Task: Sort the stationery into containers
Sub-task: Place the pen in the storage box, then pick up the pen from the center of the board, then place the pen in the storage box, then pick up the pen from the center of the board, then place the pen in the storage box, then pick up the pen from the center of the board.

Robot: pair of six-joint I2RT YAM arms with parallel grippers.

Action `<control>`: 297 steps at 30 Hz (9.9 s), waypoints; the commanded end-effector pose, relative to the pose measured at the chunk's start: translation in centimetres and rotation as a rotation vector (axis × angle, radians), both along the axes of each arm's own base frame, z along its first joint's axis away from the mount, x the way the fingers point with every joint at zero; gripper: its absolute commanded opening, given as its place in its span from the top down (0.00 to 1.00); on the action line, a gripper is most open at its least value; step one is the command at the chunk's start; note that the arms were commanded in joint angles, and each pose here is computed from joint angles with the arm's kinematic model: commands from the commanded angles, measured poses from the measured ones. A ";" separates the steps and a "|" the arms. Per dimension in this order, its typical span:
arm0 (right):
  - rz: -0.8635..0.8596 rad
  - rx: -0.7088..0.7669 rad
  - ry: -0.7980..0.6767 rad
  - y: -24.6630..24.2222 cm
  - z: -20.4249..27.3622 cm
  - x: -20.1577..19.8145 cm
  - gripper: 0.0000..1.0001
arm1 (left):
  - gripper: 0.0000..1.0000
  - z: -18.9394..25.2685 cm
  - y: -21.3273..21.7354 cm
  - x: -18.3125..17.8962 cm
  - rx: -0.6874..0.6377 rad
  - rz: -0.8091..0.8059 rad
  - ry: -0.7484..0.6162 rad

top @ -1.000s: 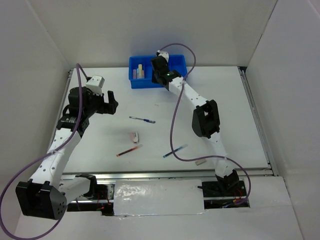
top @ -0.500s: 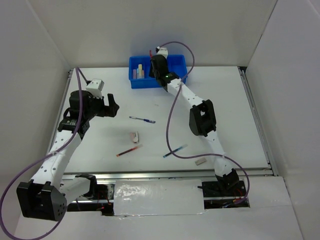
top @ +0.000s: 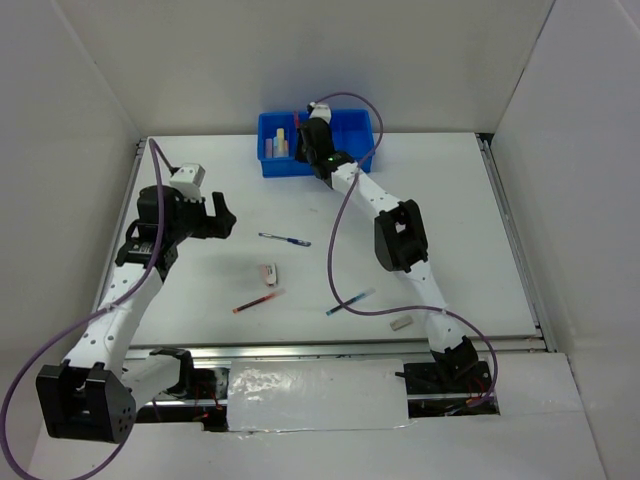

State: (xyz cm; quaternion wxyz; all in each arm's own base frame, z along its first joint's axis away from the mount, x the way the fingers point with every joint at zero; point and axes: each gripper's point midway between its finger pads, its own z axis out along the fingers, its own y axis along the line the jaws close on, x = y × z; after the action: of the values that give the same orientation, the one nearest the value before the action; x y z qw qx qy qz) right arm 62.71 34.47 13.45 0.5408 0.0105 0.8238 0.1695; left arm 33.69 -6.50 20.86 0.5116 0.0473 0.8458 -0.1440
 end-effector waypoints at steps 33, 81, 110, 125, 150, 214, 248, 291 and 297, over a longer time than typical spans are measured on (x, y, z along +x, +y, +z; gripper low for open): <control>0.210 0.138 0.172 -21.9 14.6 -21.3 0.19 | 0.47 -10.6 -9.0 7.1 0.440 -1.105 -0.049; 0.182 0.205 0.236 -24.0 13.9 -21.4 0.24 | 0.86 -21.1 -8.5 7.3 0.525 -1.415 0.056; 0.152 0.187 0.298 -27.0 11.7 -23.7 0.28 | 1.00 3.4 -16.6 29.7 -0.012 0.111 -0.188; 0.132 0.217 0.358 -28.4 9.4 -24.2 0.29 | 1.00 -3.4 -15.5 34.4 0.001 0.256 -0.258; 0.131 0.254 0.382 -29.0 9.3 -25.2 0.29 | 0.47 -1.7 -16.0 34.0 -0.061 0.200 -0.262; 0.267 -0.013 0.345 -24.8 8.5 -32.5 0.31 | 0.82 -21.2 -4.6 -13.5 0.567 -0.889 0.516; 0.264 0.085 0.458 -25.7 3.8 -30.1 0.32 | 1.00 8.6 -19.0 31.4 -0.159 0.026 -0.388; 0.205 0.135 0.331 -26.8 8.5 -31.6 0.33 | 0.56 0.8 -19.5 1.1 0.052 -0.331 0.016; 0.194 0.140 0.328 -27.0 8.5 -32.4 0.33 | 0.52 -6.3 -20.7 -7.8 -0.083 -0.487 0.175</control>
State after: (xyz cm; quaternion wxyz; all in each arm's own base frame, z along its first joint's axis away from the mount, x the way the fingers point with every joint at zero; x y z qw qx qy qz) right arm 30.59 7.71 21.46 0.3673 -0.0100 0.8881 0.2761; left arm 28.62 -26.98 18.52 0.4477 0.2257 0.8217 -0.2711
